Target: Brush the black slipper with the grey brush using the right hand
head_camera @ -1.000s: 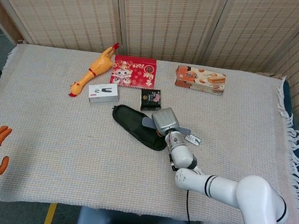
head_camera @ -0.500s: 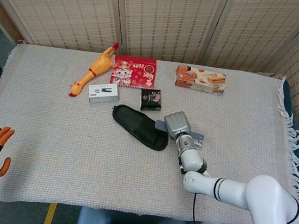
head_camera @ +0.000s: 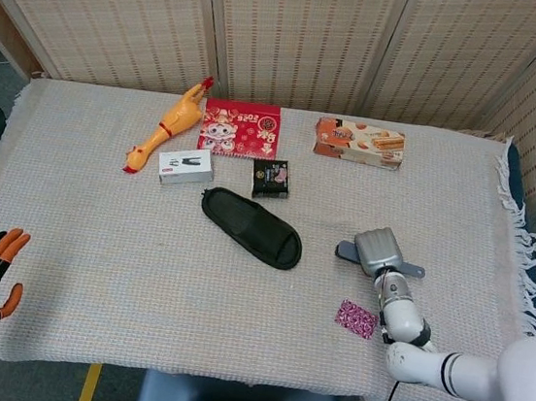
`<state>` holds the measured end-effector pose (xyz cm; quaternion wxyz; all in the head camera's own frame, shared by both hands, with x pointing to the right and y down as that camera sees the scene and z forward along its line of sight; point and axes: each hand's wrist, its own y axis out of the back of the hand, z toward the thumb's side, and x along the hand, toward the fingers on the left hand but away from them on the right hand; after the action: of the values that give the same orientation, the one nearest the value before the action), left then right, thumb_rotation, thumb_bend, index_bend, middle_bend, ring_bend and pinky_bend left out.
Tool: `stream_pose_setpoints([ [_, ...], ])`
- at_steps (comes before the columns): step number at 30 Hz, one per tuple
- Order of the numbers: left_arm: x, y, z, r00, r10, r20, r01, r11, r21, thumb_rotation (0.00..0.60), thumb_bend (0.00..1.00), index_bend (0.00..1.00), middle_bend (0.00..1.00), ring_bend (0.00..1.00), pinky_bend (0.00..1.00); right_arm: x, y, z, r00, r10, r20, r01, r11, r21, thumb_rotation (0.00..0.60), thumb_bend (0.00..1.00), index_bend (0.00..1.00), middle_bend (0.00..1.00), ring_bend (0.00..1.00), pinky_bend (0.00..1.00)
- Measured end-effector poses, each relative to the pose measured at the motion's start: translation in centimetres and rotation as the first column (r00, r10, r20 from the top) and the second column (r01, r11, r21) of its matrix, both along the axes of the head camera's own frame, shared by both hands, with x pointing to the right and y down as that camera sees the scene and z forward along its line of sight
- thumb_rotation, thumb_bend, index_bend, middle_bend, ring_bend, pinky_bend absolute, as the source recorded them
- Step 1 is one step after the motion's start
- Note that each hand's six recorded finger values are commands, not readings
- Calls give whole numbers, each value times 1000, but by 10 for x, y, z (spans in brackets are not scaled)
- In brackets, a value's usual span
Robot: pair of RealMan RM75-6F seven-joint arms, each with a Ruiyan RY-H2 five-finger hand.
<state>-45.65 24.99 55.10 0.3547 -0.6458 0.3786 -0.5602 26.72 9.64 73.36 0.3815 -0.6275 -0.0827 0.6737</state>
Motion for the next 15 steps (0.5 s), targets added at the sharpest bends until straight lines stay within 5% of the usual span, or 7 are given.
stream_pose_setpoints([
  [8, 2, 1, 3, 1000, -1, 4, 1, 1000, -9, 600, 564, 0, 0, 0, 124, 24, 15, 15, 998, -18, 60, 16, 999, 29, 600, 460, 60, 159, 193, 547],
  [15, 3, 2, 2, 1000, 3, 7, -3, 1000, -11, 600, 559, 0, 0, 0, 126, 30, 24, 14, 995, -17, 94, 17, 1000, 2, 600, 422, 0, 23, 61, 391],
])
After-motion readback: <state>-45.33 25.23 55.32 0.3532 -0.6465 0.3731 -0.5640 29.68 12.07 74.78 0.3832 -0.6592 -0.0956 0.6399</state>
